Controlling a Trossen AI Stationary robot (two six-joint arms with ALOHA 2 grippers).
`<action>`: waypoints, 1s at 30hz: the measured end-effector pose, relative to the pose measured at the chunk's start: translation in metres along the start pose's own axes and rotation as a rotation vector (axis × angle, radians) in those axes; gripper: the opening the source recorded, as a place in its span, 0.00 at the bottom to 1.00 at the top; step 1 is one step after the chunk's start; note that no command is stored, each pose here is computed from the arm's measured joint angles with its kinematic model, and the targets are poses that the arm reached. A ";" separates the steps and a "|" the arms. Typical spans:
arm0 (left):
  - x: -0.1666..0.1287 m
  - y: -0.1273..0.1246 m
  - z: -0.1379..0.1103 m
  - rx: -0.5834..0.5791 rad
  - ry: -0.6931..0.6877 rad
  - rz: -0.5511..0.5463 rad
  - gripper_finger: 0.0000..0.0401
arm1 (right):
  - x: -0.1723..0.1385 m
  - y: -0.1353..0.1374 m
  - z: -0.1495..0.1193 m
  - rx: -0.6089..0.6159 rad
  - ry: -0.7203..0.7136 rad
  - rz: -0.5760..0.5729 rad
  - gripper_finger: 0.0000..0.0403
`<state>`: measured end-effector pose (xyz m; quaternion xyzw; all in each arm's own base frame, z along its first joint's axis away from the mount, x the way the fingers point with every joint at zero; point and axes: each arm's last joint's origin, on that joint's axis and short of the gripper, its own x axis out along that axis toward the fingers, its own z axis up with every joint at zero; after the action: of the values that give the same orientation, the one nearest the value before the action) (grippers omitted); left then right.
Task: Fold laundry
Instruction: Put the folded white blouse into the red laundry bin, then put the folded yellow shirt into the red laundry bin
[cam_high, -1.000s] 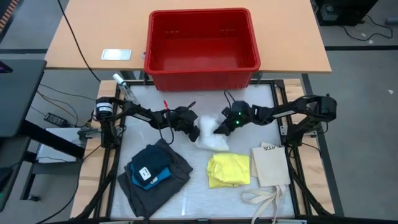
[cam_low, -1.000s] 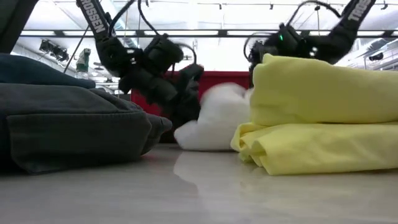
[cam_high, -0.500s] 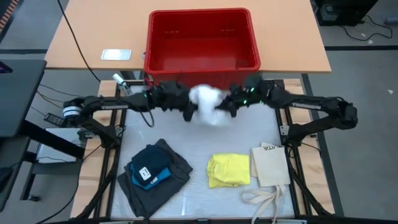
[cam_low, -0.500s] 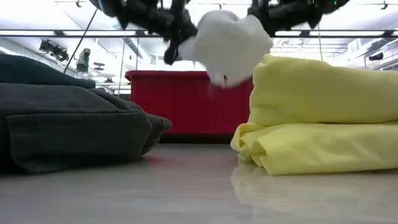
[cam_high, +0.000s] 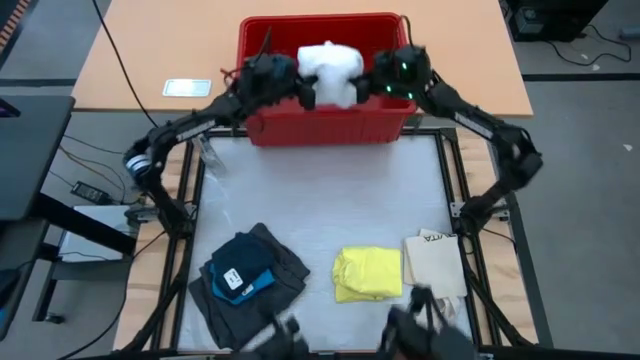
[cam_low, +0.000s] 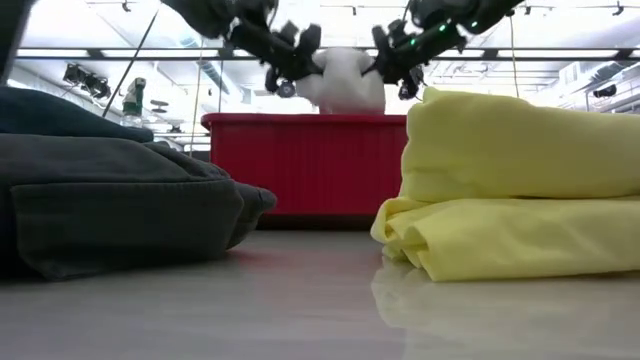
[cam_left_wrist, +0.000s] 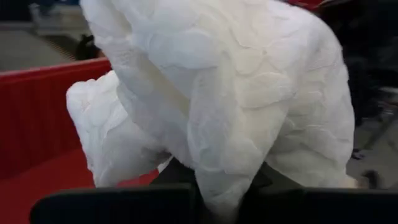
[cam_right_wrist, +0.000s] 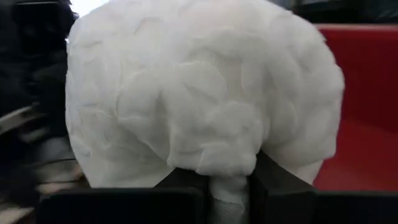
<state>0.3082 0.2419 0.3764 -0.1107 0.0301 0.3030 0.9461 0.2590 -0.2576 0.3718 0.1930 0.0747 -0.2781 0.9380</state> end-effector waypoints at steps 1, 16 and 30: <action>0.008 0.011 -0.001 -0.004 0.006 0.023 0.10 | 0.005 -0.009 0.004 -0.018 0.000 -0.037 0.13; 0.127 0.099 -0.077 -0.231 0.210 -0.002 0.30 | 0.056 -0.136 -0.012 0.045 0.368 -0.344 0.19; 0.109 0.102 -0.044 -0.139 0.492 -0.058 0.55 | -0.005 -0.106 0.029 0.016 0.296 -0.554 0.80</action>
<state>0.3382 0.3742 0.3006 -0.2464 0.2352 0.2411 0.9088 0.1975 -0.3482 0.3661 0.2111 0.2581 -0.4927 0.8038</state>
